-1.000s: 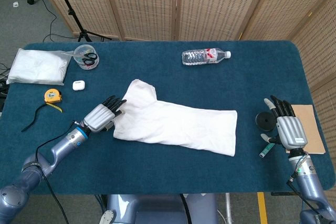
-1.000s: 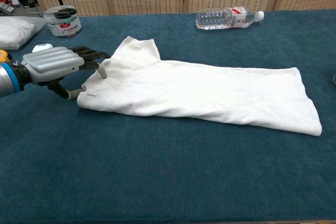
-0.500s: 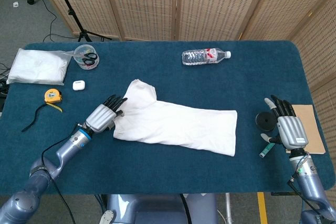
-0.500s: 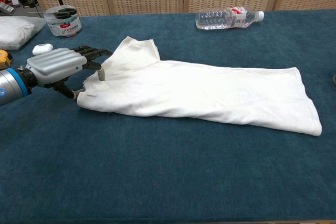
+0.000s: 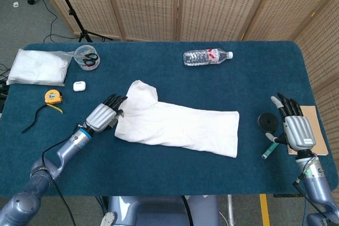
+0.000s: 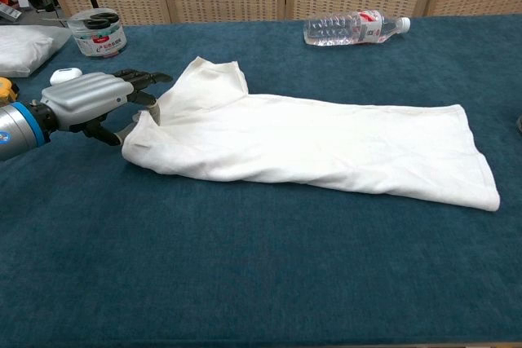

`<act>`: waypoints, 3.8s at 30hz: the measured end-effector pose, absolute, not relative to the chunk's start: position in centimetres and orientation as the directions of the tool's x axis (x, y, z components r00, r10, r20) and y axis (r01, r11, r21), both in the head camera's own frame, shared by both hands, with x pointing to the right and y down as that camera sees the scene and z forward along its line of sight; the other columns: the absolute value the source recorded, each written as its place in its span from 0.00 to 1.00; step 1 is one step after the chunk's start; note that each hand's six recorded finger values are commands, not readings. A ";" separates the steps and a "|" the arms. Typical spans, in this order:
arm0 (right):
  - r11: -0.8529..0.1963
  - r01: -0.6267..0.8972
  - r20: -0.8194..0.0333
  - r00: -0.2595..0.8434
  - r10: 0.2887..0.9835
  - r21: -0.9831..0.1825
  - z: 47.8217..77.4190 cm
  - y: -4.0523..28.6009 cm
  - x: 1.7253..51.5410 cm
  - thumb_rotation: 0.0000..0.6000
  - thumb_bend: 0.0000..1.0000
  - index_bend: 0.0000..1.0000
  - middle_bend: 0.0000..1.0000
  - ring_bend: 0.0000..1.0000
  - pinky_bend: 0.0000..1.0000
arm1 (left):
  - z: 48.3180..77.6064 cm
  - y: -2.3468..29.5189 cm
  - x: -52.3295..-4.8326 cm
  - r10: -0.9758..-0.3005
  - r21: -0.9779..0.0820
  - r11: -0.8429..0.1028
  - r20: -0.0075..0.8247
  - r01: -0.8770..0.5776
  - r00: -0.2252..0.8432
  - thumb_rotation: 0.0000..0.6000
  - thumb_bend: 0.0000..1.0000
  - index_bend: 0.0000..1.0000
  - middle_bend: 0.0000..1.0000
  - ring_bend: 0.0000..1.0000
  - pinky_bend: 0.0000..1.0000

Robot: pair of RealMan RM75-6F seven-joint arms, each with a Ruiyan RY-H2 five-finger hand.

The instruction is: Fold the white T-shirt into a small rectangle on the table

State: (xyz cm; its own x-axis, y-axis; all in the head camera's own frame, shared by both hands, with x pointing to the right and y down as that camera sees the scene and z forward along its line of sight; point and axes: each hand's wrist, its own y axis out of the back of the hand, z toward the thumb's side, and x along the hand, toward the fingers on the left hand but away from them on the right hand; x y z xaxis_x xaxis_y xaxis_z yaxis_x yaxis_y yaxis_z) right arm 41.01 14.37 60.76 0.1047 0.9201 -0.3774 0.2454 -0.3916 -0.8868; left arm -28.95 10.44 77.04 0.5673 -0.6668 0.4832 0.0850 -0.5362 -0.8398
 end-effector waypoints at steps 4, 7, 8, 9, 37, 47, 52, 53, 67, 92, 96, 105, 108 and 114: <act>-0.402 0.239 -0.387 0.111 0.915 -0.884 61.1 14.5 40.8 1.00 0.00 0.00 0.00 0.00 0.00 | 76.5 10.1 -29.7 -0.675 -0.848 -0.522 0.476 0.090 0.564 1.00 0.59 0.75 0.00 0.00 0.00; -0.408 0.235 -0.392 0.111 0.913 -0.882 61.3 14.5 40.7 1.00 0.00 0.00 0.00 0.00 0.00 | 76.1 9.6 -30.6 -0.686 -0.853 -0.514 0.472 0.090 0.554 1.00 0.59 0.75 0.00 0.00 0.00; -0.408 0.234 -0.393 0.110 0.913 -0.882 61.3 14.5 40.7 1.00 0.00 0.00 0.00 0.00 0.00 | 75.9 9.5 -30.9 -0.688 -0.855 -0.511 0.471 0.092 0.551 1.00 0.59 0.75 0.00 0.00 0.00; -0.409 0.233 -0.394 0.110 0.913 -0.882 61.4 14.6 40.7 1.00 0.00 0.00 0.00 0.00 0.00 | 75.8 9.4 -31.1 -0.691 -0.856 -0.507 0.470 0.095 0.549 1.00 0.59 0.75 0.00 0.00 0.00; -0.424 0.213 -0.409 0.113 0.906 -0.880 61.8 14.8 40.4 1.00 0.00 0.00 0.00 0.00 0.00 | 68.6 7.3 -49.0 -0.873 -0.899 -0.429 0.438 0.090 0.214 1.00 0.60 0.75 0.00 0.00 0.00; -0.436 0.201 -0.421 0.113 0.900 -0.877 62.3 15.0 40.3 1.00 0.00 0.00 0.00 0.00 0.00 | 67.1 7.0 -53.0 -0.901 -0.907 -0.411 0.420 0.090 0.107 1.00 0.60 0.75 0.00 0.00 0.00; -0.437 0.198 -0.423 0.113 0.899 -0.877 62.3 15.1 40.3 1.00 0.00 0.00 0.00 0.00 0.00 | 66.5 6.8 -55.4 -0.907 -0.904 -0.416 0.421 0.094 0.028 1.00 0.60 0.76 0.00 0.00 0.00; -0.437 0.198 -0.422 0.113 0.900 -0.878 62.3 15.1 40.2 1.00 0.00 0.00 0.00 0.00 0.00 | 66.4 6.8 -55.8 -0.908 -0.905 -0.416 0.418 0.089 0.012 1.00 0.60 0.76 0.00 0.00 0.00; -0.422 0.203 -0.407 0.113 0.906 -0.883 61.8 15.1 40.1 1.00 0.00 0.00 0.00 0.00 0.00 | 62.9 5.6 -48.0 -0.930 -0.983 -0.183 0.177 0.013 0.323 1.00 0.61 0.76 0.00 0.00 0.00; -0.401 0.243 -0.385 0.112 0.916 -0.883 60.6 14.7 40.6 1.00 0.00 0.00 0.00 0.00 0.00 | 69.3 10.1 -26.2 -0.630 -0.980 -0.172 0.187 0.099 0.754 1.00 0.61 0.77 0.00 0.00 0.00; -0.402 0.244 -0.386 0.114 0.915 -0.882 60.5 14.7 40.6 1.00 0.00 0.00 0.00 0.00 0.00 | 70.1 10.6 -25.4 -0.611 -0.975 -0.182 0.215 0.130 0.762 1.00 0.61 0.77 0.00 0.00 0.00; -0.401 0.242 -0.385 0.111 0.916 -0.883 60.5 14.6 40.7 1.00 0.00 0.00 0.00 0.00 0.00 | 72.1 11.4 -21.5 -0.571 -0.965 -0.200 0.255 0.169 0.780 1.00 0.60 0.77 0.00 0.00 0.00; -0.403 0.242 -0.388 0.110 0.915 -0.883 60.5 14.6 40.7 1.00 0.00 0.00 0.00 0.00 0.00 | 72.4 11.6 -20.4 -0.564 -0.966 -0.191 0.253 0.174 0.786 1.00 0.56 0.74 0.00 0.00 0.00; -0.406 0.241 -0.390 0.113 0.914 -0.882 60.6 14.7 40.6 1.00 0.00 0.00 0.00 0.00 0.00 | 72.9 11.6 -19.9 -0.573 -0.961 -0.208 0.273 0.185 0.773 1.00 0.33 0.00 0.00 0.00 0.00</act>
